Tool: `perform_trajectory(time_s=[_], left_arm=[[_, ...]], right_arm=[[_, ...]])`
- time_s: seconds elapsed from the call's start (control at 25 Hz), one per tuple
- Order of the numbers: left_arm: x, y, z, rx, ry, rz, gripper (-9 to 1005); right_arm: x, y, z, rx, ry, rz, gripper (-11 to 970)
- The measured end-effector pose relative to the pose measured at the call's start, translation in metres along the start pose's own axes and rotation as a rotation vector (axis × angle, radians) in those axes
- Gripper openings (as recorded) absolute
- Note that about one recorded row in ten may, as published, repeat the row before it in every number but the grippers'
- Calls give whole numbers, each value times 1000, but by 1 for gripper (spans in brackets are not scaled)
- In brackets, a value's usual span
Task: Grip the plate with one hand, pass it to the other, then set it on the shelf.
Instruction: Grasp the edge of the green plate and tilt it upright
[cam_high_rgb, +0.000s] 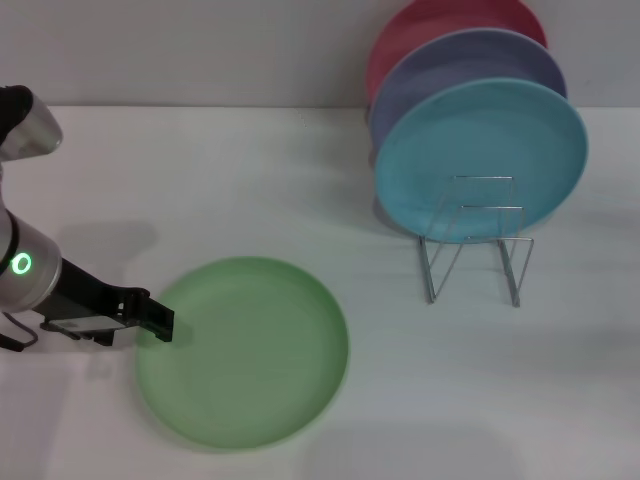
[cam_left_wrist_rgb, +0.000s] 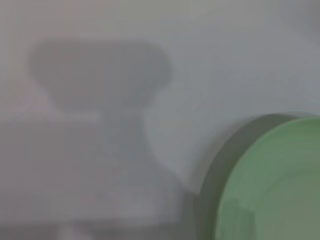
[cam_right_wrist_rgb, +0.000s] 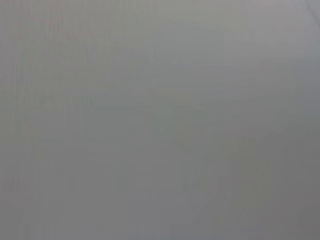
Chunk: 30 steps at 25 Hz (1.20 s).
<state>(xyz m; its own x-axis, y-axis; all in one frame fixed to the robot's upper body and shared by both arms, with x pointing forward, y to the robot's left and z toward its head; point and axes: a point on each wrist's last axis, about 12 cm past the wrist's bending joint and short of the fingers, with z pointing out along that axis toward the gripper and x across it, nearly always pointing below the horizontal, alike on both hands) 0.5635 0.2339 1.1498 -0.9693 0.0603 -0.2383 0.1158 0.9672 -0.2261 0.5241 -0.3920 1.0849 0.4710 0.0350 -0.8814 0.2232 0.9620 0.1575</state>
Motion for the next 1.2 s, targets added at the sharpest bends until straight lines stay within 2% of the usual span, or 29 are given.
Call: perform_trajectory(time_s=[0.84,0.92,1.2], left_arm=[[-1,-2,12,-41,42,27,594],[-1,-2,13,-42,47,28,512],[-2,-4,16,-44,59,39,495]], right_arm=[[-1,-3,2,1,-4,-3,701],[-2,-3,2,7,-5,-1,701],[-2,-4,2,9,-6,-1,701]])
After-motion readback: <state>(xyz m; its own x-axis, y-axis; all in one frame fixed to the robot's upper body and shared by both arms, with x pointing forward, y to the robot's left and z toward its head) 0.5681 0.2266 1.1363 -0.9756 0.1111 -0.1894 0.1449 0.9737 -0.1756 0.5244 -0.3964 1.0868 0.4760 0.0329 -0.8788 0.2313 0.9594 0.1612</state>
